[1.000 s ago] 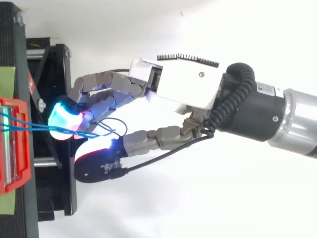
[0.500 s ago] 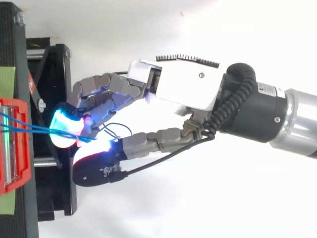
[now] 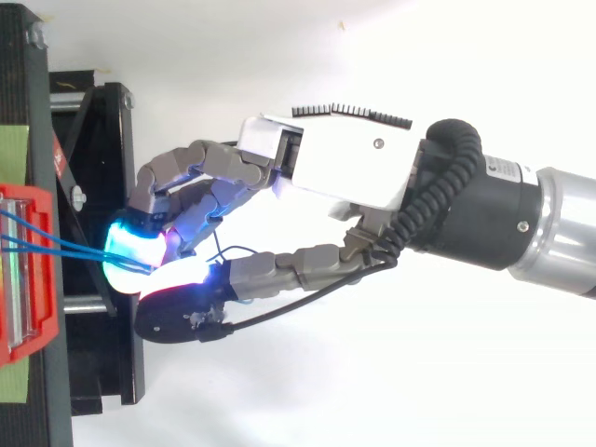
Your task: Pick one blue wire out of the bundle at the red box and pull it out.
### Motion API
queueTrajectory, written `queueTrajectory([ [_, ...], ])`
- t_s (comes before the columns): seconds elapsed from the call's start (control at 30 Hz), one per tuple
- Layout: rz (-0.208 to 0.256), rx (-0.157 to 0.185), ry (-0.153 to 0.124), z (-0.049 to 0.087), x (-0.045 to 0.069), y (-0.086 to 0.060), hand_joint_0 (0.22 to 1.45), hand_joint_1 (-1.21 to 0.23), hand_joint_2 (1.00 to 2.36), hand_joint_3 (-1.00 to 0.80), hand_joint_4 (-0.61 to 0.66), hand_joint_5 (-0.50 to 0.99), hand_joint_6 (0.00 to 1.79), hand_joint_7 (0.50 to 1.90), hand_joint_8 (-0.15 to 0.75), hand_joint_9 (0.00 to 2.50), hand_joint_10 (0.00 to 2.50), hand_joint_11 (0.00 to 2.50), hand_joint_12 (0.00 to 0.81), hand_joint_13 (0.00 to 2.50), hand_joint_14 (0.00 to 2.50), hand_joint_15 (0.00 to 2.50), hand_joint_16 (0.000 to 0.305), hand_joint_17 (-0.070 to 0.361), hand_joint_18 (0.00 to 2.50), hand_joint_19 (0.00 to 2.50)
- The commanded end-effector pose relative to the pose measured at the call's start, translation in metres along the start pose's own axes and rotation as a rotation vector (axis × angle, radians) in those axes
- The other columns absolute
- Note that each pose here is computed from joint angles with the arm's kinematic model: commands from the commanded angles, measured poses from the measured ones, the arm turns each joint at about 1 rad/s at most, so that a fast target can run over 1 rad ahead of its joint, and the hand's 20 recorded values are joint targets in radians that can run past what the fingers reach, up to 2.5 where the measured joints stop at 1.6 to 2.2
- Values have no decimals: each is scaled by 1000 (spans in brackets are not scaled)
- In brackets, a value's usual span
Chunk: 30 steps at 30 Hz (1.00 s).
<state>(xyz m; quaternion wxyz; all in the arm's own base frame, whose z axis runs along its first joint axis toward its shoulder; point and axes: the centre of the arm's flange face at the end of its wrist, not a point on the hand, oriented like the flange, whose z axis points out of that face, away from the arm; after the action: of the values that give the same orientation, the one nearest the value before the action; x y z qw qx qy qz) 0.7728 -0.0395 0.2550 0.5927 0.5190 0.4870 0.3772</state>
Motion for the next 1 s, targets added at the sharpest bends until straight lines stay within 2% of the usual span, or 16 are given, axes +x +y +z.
queueTrajectory([
  [0.0,-4,11,6,0,-1,2,566,-694,1009,-95,292,-154,902,1030,423,831,11,551,497,633,5,195,67,152,687,347],
  [0.23,-19,42,10,-3,-3,1,567,-681,1006,-112,300,-152,902,1025,436,841,10,560,510,648,6,205,69,156,705,352],
  [0.37,-34,88,24,-8,-6,-2,577,-707,1012,-118,269,-156,897,1048,414,822,9,558,487,647,6,207,65,146,689,348],
  [0.5,-40,103,35,-8,-7,1,589,-736,1016,-142,242,-163,895,1054,397,805,12,569,469,643,6,210,61,138,678,359],
  [0.6,-32,87,49,-8,-10,12,594,-752,1016,-147,232,-166,895,1053,388,797,13,575,462,640,7,211,59,133,673,365],
  [0.7,-31,78,60,-8,-11,16,594,-753,1017,-149,235,-167,895,1048,384,797,11,578,461,642,7,214,59,133,673,365],
  [0.97,-36,69,57,-6,-12,20,592,-761,1018,-135,213,-169,893,1064,382,792,13,573,455,641,7,215,58,131,670,368],
])
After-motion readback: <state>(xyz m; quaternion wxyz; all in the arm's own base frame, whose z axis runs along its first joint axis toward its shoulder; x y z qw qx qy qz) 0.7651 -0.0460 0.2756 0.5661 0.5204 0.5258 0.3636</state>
